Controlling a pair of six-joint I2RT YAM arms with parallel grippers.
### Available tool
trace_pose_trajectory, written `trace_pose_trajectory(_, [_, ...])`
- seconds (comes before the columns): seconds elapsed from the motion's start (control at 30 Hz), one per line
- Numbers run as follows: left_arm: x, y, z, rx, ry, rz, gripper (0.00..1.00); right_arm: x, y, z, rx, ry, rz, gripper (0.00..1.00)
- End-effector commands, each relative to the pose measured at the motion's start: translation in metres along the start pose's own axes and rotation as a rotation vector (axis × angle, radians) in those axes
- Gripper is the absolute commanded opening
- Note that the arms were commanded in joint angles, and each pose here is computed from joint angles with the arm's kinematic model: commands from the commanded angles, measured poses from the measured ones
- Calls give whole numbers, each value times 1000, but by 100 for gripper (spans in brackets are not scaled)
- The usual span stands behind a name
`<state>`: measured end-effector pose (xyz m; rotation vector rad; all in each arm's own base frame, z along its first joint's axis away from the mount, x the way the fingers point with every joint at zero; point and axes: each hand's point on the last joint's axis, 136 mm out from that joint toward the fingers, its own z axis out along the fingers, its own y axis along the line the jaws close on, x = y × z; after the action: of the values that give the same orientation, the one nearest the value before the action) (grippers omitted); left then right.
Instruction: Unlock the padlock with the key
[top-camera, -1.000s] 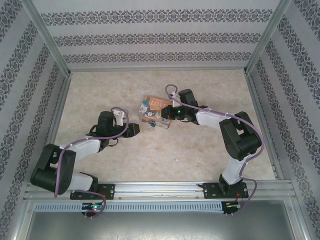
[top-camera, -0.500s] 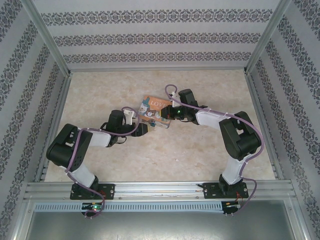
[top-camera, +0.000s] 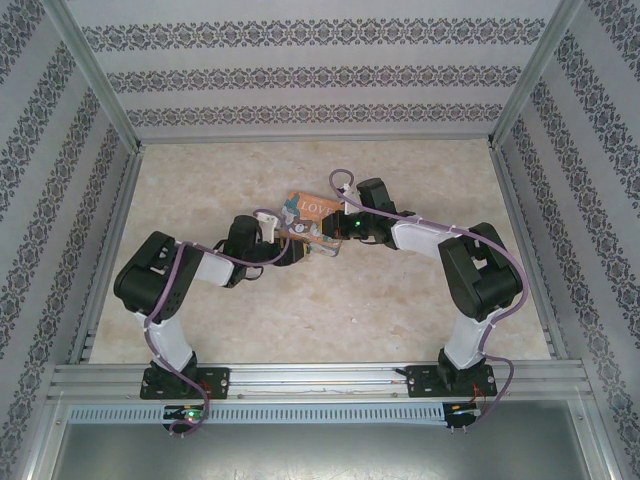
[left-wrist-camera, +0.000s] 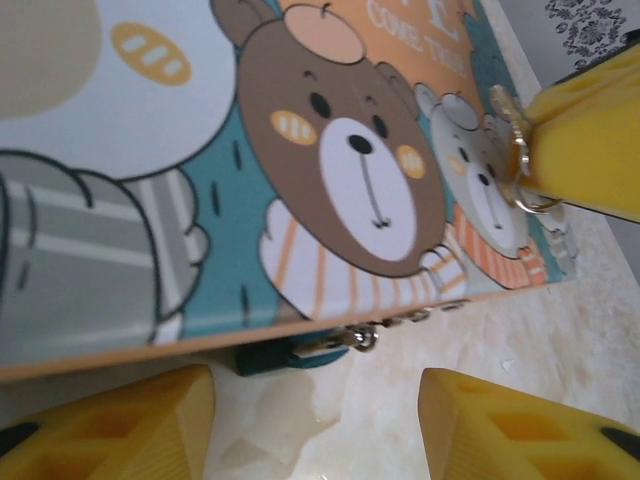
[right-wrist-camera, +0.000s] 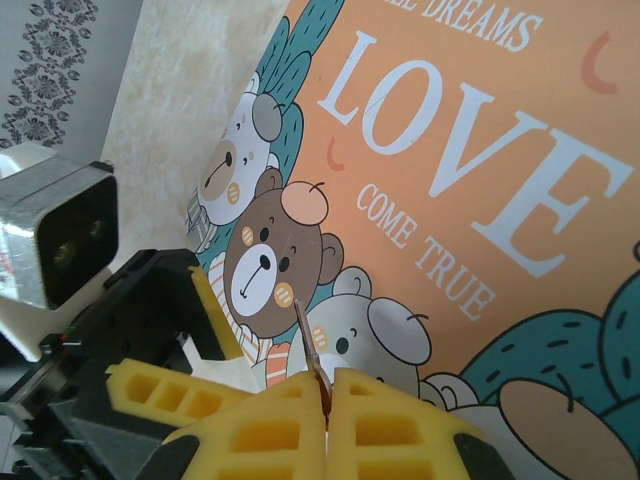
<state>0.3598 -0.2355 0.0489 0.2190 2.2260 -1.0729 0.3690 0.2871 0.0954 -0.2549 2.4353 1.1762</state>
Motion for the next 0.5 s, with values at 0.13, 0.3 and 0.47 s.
trace_pose_trajectory(0.13, [-15,-10,13,35,-55,63,53,32,-30,6,92,101,60,0])
trace_pose_trajectory(0.3, [-8,-12,16,35,-38,52,52,33,-30,7,93,104,61,0])
trace_pose_trajectory(0.47, [-1,-17,17,41,-25,47,51,33,-31,7,93,106,63,0])
